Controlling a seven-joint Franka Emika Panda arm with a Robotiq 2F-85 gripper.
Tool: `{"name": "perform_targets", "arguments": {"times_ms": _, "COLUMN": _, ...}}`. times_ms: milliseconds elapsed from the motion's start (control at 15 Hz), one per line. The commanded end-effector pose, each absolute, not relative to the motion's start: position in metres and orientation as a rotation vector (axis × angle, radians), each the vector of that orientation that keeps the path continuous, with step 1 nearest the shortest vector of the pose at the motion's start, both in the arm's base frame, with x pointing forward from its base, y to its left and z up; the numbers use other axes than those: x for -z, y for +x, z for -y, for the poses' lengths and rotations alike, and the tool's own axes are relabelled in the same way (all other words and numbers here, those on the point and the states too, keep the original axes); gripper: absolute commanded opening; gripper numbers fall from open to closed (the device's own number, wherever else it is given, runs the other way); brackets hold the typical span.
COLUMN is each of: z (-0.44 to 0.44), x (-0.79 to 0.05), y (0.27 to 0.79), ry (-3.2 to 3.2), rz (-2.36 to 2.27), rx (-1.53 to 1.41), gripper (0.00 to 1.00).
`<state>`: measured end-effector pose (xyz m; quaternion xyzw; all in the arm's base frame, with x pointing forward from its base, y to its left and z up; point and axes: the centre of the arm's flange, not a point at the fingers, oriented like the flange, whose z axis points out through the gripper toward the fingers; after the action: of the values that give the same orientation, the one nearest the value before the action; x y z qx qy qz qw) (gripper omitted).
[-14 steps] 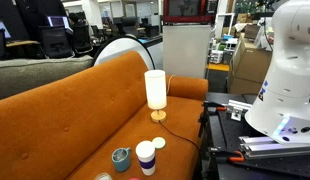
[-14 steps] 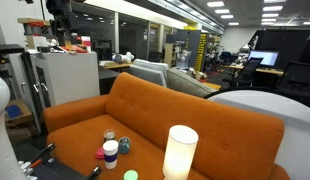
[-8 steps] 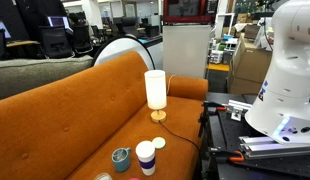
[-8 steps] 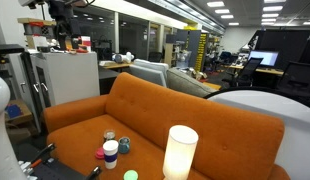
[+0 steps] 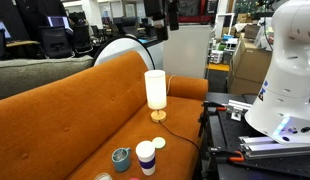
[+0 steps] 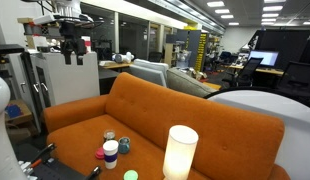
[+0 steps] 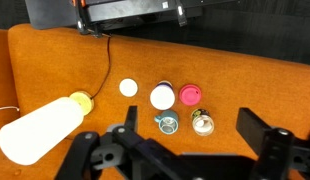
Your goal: Move the cup backwards
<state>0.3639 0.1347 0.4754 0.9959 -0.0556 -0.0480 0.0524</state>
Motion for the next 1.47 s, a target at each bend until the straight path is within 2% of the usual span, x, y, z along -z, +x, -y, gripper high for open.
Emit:
{"name": "perform_targets", "arguments": {"times_ms": 0, "z": -0.135, "x": -0.477, "y": 0.363, "ry": 3.029, "rz": 0.168, "rx": 0.141, "gripper": 1.00}}
{"name": "perform_targets", "arguments": {"times_ms": 200, "z": -0.129, "x": -0.462, "y": 0.373, "ry": 3.056, "rz": 0.230, "rx": 0.131, "gripper": 1.00}}
{"name": "perform_targets", "arguments": {"times_ms": 533, "z": -0.111, "x": -0.371, "y": 0.421, "ry": 3.141, "rz": 0.406, "rx": 0.088, "gripper": 1.00}}
{"name": "perform_targets", "arguments": {"times_ms": 933, "z": -0.090, "x": -0.248, "y": 0.457, "ry": 3.157, "rz": 0.659, "rx": 0.343, "gripper": 1.00}}
{"name": "perform_targets", "arguments": {"times_ms": 1000, "z": -0.091, "x": -0.260, "y": 0.437, "ry": 3.139, "rz": 0.569, "rx": 0.292, "gripper": 1.00}}
{"name": "perform_targets", "arguments": {"times_ms": 1400, "z": -0.088, "x": -0.246, "y": 0.452, "ry": 3.145, "rz": 0.632, "rx": 0.327, "gripper": 1.00}}
